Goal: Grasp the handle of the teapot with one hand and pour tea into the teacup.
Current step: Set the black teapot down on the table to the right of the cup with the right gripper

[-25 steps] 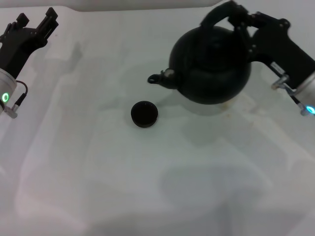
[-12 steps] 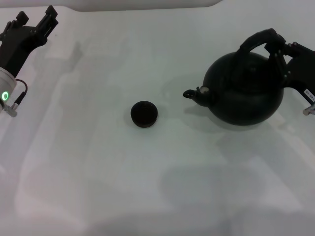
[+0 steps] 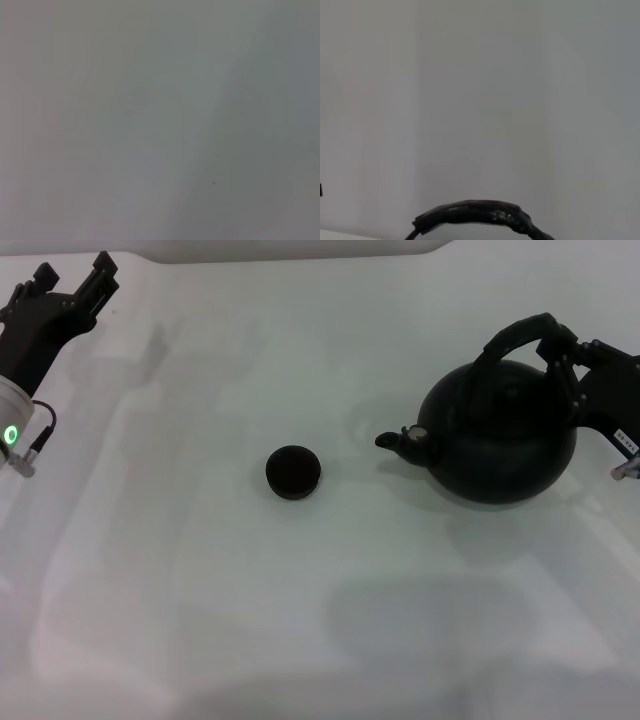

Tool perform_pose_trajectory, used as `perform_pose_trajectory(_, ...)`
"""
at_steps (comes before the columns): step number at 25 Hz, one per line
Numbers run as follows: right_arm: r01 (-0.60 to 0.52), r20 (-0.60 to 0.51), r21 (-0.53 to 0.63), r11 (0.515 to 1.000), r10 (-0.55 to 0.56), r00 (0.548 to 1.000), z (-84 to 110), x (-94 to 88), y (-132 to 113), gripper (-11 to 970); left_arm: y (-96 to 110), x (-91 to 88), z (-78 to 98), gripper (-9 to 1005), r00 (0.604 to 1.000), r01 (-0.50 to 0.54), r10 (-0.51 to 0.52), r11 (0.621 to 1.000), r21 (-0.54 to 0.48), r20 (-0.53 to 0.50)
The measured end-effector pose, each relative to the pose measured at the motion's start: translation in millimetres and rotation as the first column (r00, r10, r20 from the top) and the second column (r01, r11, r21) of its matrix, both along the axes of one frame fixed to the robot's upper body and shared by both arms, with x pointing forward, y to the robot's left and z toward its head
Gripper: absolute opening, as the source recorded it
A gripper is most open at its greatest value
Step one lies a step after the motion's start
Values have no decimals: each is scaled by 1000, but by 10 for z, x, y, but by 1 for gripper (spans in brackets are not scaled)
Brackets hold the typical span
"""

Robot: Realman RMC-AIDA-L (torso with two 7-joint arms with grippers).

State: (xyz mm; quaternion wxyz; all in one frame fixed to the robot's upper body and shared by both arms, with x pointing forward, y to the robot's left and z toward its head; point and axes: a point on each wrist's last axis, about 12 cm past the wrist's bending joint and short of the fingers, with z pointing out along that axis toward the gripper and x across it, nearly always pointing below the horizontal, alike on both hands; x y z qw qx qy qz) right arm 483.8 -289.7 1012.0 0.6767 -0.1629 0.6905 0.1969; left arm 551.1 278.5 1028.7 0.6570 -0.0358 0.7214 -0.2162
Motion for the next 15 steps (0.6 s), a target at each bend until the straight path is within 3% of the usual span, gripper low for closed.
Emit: perform_pose_trajectory(15,-1,-30,-17,1000,1,1000,-49,-18,13,115,0,-9,-12,872,1000,3,-3,1000,5,-5)
